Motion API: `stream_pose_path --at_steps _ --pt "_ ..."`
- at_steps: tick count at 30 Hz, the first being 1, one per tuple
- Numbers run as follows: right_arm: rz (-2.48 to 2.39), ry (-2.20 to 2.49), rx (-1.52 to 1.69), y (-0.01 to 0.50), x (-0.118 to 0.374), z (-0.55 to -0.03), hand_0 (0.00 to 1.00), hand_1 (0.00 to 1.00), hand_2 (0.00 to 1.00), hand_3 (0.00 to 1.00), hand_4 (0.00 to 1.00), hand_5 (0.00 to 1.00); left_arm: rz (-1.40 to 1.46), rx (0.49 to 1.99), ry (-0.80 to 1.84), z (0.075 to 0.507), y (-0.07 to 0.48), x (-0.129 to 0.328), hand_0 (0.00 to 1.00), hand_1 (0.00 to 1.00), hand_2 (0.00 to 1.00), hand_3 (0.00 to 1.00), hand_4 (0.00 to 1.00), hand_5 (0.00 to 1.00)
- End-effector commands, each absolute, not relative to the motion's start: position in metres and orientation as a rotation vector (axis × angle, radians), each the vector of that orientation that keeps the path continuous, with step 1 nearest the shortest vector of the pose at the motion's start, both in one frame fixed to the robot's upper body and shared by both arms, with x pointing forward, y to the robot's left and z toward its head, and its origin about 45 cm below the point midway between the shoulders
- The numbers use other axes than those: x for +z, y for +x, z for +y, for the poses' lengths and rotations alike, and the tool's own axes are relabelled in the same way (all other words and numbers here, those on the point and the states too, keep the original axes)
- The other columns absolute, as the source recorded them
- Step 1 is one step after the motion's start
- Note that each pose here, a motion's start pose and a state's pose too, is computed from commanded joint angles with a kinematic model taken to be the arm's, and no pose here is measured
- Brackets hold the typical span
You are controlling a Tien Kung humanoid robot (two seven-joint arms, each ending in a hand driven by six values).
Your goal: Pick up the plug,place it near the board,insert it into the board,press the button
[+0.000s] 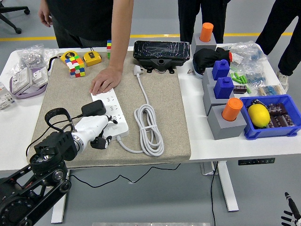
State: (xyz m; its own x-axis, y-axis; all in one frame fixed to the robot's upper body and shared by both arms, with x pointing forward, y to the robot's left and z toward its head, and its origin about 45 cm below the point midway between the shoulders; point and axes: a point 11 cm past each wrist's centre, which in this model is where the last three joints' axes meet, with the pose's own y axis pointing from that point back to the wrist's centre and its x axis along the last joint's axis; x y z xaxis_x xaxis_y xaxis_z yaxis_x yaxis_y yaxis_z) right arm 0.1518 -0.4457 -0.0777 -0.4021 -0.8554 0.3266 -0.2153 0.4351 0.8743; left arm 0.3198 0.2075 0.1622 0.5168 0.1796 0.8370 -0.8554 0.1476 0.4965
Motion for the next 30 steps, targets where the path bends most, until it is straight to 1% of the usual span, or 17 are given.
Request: stream_pose_path --at_steps 17,18,23,30 --pt "-1.871 0.911 -0.98 0.1541 -0.0768 -0.4461 0.798 0.763 0.748 0.809 0.998 0.998 -0.722 0.843 1.203 0.2109 0.3211 0.1685 0.173 0.023 0.122 0.794 0.536 0.002" --pt "-1.871 0.911 -0.98 0.154 -0.0768 -0.4462 0.799 0.763 0.748 0.809 0.998 0.998 -0.721 0.84 1.205 0.2109 0.3209 0.1683 0.173 0.021 0.122 0.781 0.529 0.002" --pt "-1.872 0.91 -0.98 0.1545 -0.0766 -0.4463 0.799 0.763 0.748 0.809 0.998 0.998 -0.719 0.834 1.211 0.2115 0.3211 0.1691 0.173 0.021 0.122 0.781 0.529 0.002" --pt "-1.875 0.912 -0.979 0.1554 -0.0764 -0.446 0.799 0.763 0.748 0.809 0.998 0.998 -0.719 0.833 1.213 0.2115 0.3211 0.1689 0.173 0.022 0.121 0.766 0.543 0.002"
